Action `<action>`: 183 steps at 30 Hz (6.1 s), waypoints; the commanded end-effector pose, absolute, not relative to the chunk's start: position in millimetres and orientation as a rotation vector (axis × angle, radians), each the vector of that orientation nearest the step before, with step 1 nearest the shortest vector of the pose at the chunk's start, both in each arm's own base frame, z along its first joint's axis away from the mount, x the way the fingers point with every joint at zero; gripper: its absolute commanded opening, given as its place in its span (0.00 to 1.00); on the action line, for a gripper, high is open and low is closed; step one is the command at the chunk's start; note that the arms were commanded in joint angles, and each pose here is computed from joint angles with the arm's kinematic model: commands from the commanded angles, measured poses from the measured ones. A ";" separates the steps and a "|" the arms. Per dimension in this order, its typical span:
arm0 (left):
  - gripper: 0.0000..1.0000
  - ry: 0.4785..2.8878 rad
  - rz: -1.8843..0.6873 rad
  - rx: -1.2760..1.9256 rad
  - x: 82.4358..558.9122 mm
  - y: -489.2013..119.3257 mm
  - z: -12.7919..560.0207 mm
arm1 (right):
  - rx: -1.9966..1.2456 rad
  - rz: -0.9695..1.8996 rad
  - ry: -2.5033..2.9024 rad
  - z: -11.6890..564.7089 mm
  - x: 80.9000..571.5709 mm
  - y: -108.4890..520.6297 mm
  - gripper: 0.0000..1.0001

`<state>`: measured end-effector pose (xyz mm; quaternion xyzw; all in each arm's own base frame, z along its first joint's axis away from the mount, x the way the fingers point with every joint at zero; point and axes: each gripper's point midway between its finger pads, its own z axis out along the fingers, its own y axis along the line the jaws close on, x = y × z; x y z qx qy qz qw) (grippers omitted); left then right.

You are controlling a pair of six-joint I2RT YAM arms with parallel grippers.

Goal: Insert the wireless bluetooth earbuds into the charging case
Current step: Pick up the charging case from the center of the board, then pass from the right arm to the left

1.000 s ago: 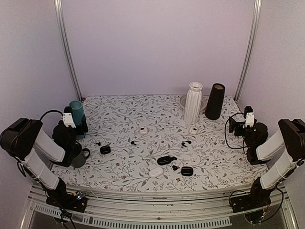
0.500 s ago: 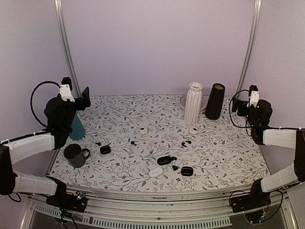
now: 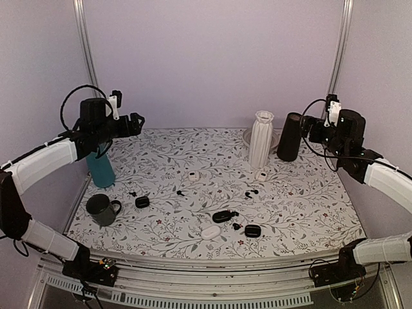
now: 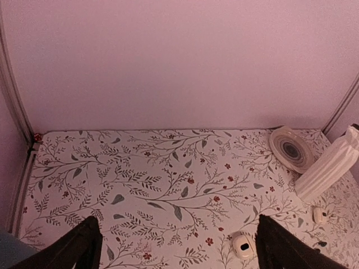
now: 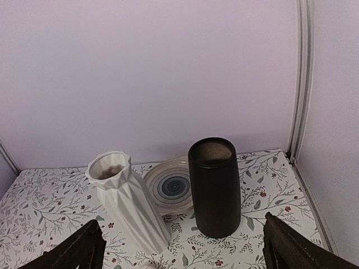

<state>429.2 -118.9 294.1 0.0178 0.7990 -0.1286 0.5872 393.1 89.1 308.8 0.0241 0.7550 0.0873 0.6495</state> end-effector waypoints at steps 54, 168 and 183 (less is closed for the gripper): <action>0.96 2.087 -0.899 0.334 345.0 -316.8 184.2 | -0.079 0.632 2.539 72.8 302.8 238.7 0.95; 0.41 2.244 -1.512 0.669 253.8 -436.4 187.3 | -0.704 0.483 1.918 208.9 264.7 369.1 0.32; 0.00 2.172 -1.601 0.652 250.7 -442.0 197.1 | -0.682 0.502 1.928 208.1 265.7 369.9 0.70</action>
